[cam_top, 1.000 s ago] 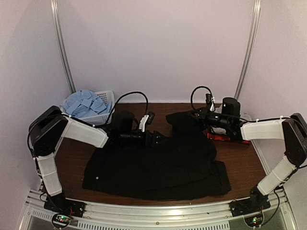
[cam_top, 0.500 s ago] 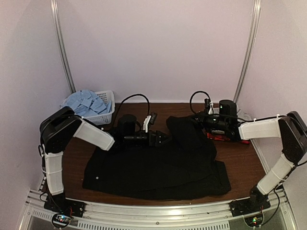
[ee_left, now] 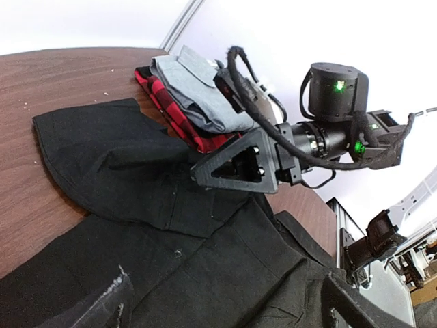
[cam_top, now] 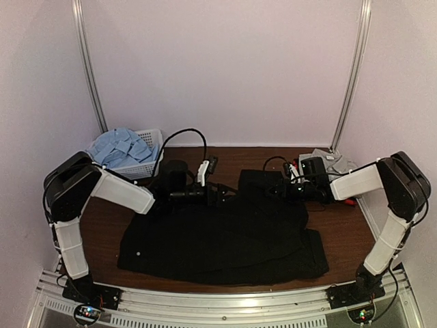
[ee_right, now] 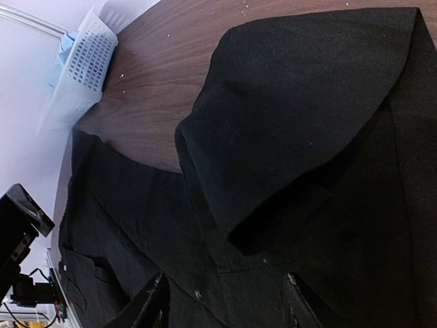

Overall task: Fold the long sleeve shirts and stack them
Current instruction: Pass from the right arm to the left

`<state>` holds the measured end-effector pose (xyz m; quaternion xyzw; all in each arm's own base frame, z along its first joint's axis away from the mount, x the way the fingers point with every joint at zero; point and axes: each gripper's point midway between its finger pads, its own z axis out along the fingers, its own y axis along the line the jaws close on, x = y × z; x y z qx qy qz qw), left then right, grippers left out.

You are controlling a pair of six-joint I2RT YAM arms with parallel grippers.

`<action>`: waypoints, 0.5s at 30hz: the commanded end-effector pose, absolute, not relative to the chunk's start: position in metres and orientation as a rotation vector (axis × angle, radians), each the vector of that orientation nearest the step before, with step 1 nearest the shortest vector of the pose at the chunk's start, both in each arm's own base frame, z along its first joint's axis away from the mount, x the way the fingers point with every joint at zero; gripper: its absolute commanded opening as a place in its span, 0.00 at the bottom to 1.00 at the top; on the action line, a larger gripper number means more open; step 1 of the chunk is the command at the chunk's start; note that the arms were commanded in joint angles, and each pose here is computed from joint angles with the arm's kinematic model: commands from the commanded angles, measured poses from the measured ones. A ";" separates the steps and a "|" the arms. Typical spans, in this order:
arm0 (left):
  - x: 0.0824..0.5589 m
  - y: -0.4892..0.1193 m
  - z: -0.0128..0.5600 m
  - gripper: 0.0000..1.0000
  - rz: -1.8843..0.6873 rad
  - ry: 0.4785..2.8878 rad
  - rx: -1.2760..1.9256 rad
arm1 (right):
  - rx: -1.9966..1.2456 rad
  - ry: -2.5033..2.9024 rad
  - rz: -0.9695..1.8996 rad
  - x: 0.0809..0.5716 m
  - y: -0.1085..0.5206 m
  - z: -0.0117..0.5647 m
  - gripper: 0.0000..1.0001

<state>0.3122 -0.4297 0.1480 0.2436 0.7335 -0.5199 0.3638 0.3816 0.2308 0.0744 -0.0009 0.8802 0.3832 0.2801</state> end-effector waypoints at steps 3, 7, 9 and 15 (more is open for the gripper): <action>0.310 -0.425 0.150 0.97 -1.302 1.880 0.648 | -0.125 2.319 0.740 0.381 0.199 0.093 0.61; 0.310 -0.424 0.146 0.97 -1.291 1.894 0.650 | -0.072 2.333 0.626 0.382 0.182 0.092 0.63; 0.309 -0.424 0.146 0.97 -1.291 1.895 0.653 | -0.054 2.379 0.581 0.382 0.177 0.082 0.60; 0.308 -0.422 0.148 0.97 -1.278 1.897 0.662 | -0.028 2.443 0.541 0.386 0.175 0.058 0.54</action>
